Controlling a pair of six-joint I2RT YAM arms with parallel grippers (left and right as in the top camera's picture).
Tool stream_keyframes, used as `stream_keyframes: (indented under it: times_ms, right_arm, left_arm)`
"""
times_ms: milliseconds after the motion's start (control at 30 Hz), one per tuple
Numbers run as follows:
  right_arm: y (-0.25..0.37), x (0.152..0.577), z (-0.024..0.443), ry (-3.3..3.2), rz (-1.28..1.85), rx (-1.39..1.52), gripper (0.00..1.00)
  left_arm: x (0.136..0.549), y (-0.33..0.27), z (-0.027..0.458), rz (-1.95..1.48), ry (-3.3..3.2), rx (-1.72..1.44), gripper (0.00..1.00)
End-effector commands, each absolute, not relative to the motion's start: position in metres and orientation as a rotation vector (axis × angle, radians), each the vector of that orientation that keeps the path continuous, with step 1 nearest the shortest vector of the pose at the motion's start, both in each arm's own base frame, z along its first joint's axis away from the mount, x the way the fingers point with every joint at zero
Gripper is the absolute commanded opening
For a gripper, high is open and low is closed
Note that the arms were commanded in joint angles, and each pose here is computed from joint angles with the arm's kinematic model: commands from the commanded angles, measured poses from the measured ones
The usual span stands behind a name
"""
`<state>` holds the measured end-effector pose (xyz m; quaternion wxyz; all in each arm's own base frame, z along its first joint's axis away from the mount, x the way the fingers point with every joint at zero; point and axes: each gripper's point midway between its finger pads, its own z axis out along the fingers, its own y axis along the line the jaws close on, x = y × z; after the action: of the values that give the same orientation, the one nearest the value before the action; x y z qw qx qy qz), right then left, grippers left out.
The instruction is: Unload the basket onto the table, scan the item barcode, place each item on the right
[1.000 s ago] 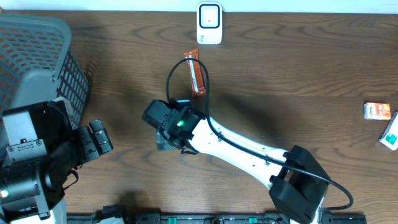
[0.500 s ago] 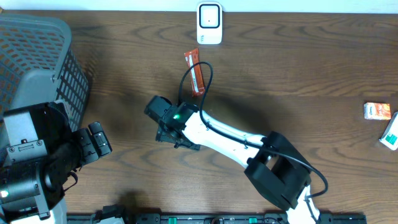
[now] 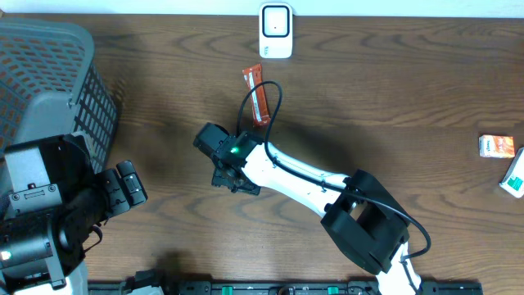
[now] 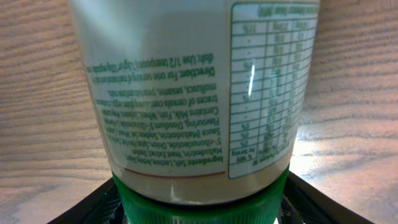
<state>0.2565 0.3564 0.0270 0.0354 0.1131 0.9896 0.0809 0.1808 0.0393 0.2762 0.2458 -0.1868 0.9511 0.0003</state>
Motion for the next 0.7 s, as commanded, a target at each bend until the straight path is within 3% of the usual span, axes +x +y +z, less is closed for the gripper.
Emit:
stream_keyframes:
  times_ms: [0, 167, 267, 333, 467, 667]
  right_arm:
    - [0.354, 0.267, 0.029, 3.002, 0.225, 0.263, 0.63]
    - [0.349, 0.272, 0.029, 2.984, 0.192, 0.239, 0.65]
    - [0.348, 0.274, 0.029, 2.978, 0.187, 0.241, 0.8]
    - [0.346, 0.276, 0.029, 2.966, 0.176, 0.242, 0.83]
    - [0.346, 0.278, 0.029, 2.956, 0.175, 0.244, 0.77]
    - [0.346, 0.279, 0.029, 2.958, 0.178, 0.233, 0.58]
  left_arm:
    - [0.178, 0.043, 0.274, 0.028, 2.604, -0.507, 0.98]
    - [0.178, 0.043, 0.274, 0.028, 2.604, -0.507, 0.98]
    - [0.178, 0.043, 0.274, 0.028, 2.605, -0.507, 0.98]
    - [0.178, 0.043, 0.274, 0.028, 2.604, -0.507, 0.98]
    - [0.178, 0.043, 0.274, 0.028, 2.604, -0.507, 0.98]
    - [0.178, 0.043, 0.274, 0.028, 2.604, -0.507, 0.98]
